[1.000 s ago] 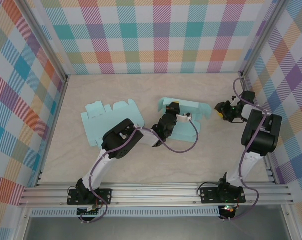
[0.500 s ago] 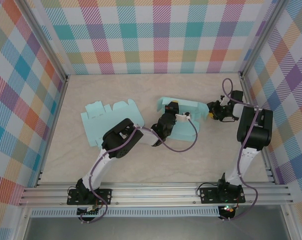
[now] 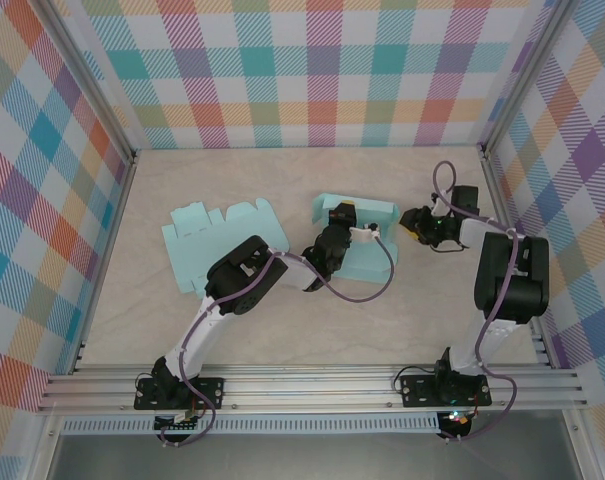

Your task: Fold the paper box

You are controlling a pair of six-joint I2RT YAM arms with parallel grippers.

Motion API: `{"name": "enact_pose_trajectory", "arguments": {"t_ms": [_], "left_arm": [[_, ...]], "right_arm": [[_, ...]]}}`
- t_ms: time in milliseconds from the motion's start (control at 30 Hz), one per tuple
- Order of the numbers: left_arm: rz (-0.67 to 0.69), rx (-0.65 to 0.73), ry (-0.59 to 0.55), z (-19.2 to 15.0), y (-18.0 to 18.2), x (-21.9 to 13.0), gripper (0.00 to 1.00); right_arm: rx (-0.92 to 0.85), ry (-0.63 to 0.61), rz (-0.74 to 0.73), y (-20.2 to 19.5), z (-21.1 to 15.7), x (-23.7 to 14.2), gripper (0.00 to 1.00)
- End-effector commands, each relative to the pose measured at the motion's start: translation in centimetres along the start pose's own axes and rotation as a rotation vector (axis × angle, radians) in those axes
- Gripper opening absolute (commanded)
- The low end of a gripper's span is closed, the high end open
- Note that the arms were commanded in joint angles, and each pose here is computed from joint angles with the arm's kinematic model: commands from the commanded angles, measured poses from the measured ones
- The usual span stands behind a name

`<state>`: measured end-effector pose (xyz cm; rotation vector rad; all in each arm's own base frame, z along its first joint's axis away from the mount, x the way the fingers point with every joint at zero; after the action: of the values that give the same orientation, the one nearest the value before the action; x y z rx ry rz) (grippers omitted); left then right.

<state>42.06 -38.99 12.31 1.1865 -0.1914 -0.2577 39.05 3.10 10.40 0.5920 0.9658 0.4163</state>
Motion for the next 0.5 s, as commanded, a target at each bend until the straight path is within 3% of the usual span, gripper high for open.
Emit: {"name": "enact_pose_trajectory", "arguments": {"t_ms": [0, 467], "left_arm": [[0.021, -0.018, -0.014, -0.1, 0.1, 0.5, 0.0], [0.004, -0.01, -0.019, -0.2, -0.3, 0.3, 0.0]], "right_arm": [[-0.028, -0.019, 0.0, 0.8, -0.3, -0.3, 0.39], [-0.155, -0.041, -0.017, 2.1, -2.8, 1.0, 0.46]]}}
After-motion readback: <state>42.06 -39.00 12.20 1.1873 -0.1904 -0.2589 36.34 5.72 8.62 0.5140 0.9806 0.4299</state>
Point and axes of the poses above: each hand's point on the last joint's axis, 136 mm out from that joint toward the fingers, its own x axis out along the fingers, its own y axis along the line the jaws close on, z = x × y, the point moved 5 cm from there along -x, back along the fingers, and after that the axes turned 15 degrees about -x, right-handed, at the moved point
